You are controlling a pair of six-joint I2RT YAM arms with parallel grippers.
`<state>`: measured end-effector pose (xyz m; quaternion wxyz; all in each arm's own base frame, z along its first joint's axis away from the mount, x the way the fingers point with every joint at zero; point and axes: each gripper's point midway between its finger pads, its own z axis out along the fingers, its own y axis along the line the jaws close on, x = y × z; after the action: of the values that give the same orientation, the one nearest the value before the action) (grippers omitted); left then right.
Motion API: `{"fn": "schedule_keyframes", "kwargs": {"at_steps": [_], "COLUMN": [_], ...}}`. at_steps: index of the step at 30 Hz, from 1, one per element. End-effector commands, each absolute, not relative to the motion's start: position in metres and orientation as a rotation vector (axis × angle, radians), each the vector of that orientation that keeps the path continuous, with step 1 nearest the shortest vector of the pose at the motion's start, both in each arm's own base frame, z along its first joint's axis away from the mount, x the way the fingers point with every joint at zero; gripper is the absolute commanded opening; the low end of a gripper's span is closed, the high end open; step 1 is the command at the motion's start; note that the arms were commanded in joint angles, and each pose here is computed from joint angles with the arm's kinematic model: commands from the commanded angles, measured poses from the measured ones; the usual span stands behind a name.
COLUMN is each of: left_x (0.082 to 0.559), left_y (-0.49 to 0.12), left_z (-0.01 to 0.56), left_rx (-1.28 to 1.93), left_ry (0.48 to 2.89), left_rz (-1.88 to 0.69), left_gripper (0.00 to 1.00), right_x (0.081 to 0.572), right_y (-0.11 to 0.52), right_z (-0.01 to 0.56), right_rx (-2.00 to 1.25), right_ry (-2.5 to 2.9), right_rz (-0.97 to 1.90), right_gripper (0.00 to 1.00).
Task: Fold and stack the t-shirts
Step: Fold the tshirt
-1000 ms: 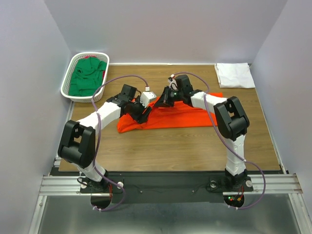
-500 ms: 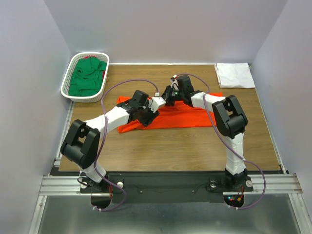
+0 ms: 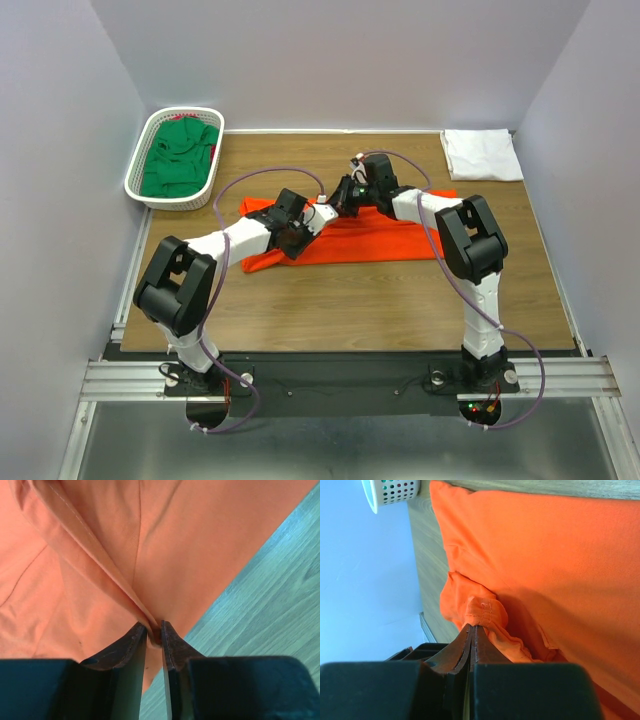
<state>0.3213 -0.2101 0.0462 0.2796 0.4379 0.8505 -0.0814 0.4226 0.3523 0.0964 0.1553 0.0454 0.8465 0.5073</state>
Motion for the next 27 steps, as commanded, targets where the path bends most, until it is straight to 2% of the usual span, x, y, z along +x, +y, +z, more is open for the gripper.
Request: {"fn": "schedule_keyframes", "kwargs": {"at_steps": [1,5,11,20,22,26,27], "left_x": [0.328,0.333,0.349,0.397,0.403,0.381,0.367], "left_y": [-0.211,-0.205,-0.195,-0.178,-0.178,-0.195,-0.201], "left_z": [0.080,0.086,0.095,0.109,0.110,0.118,0.118], "left_rx": [1.161,1.177,1.186,1.172,1.187,1.231,1.229], "left_ry": [2.222,2.215,2.223,2.192,2.204,2.201,2.204], "left_rz": [-0.204,-0.180,-0.185,-0.098,-0.112,-0.315,-0.397], "left_gripper": [0.29,0.25,0.25,0.01,0.02,0.46,0.60], "right_x": [0.433,0.432,0.431,0.433,0.434,0.435,0.435], "right_y": [0.352,0.352,0.352,0.350,0.348,0.347,0.347], "right_z": [0.106,0.104,0.103,0.101,0.102,0.100,0.098], "right_rx": [0.101,0.095,0.090,0.091,0.095,0.103,0.105], "right_ry": [2.356,2.358,2.360,2.359,2.356,2.360,2.363], "right_rz": [1.474,1.474,1.473,1.473,1.471,1.473,1.473], "right_gripper": [0.01,0.00,0.01,0.01,0.01,0.01,0.01]}}
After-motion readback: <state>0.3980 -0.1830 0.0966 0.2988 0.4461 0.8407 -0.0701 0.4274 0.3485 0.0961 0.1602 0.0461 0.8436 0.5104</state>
